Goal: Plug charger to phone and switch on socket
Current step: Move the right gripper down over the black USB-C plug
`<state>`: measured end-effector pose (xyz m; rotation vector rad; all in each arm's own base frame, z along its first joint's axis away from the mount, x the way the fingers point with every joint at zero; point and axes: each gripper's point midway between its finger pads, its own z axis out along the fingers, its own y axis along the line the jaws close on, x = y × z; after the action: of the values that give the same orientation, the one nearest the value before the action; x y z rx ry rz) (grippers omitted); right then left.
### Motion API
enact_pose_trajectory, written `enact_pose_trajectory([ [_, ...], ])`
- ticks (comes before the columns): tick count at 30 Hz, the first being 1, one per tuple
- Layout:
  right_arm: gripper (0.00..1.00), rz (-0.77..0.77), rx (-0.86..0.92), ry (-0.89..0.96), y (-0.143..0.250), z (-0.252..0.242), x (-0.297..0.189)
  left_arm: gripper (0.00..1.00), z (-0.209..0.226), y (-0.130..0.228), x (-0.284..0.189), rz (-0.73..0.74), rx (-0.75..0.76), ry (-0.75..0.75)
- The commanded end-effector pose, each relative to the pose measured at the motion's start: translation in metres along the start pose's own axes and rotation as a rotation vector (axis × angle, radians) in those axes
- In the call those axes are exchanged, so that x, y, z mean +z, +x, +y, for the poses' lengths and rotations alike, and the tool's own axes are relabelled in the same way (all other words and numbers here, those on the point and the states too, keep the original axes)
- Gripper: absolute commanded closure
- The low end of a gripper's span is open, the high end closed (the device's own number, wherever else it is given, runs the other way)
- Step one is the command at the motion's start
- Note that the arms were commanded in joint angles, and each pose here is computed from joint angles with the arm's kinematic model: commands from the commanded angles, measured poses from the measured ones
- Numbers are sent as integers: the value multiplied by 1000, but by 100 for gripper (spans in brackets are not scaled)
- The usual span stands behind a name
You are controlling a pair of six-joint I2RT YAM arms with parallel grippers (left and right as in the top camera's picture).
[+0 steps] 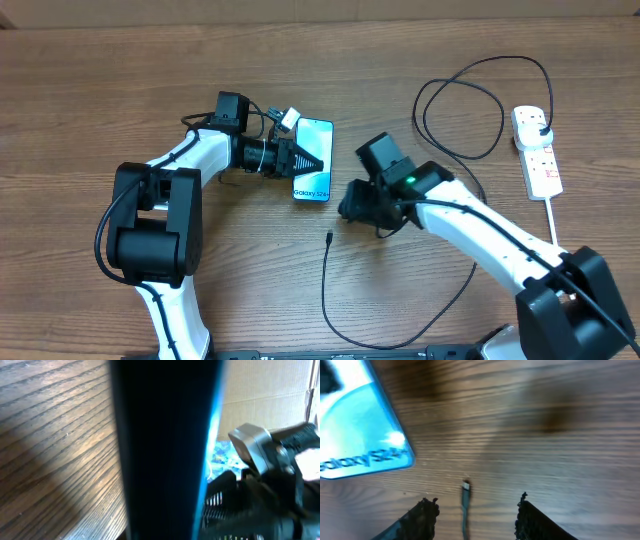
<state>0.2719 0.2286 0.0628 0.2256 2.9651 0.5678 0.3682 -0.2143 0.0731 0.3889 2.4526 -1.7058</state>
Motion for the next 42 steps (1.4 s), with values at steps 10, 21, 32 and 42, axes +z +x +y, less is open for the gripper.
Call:
enact_pose_trajectory([
  [10, 43, -45, 8, 90, 29, 14, 12, 96, -22, -5, -5, -13, 33, 50],
  [21, 39, -145, -14, 150, 37, 21, 14, 96, -22, -5, -5, -12, 31, 50],
  [32, 32, -150, -18, 143, 36, 24, 17, 96, -22, -5, -5, -12, 28, 50],
  [42, 27, -86, -8, 179, 47, 16, 39, 96, -22, -5, -5, -13, 28, 50],
])
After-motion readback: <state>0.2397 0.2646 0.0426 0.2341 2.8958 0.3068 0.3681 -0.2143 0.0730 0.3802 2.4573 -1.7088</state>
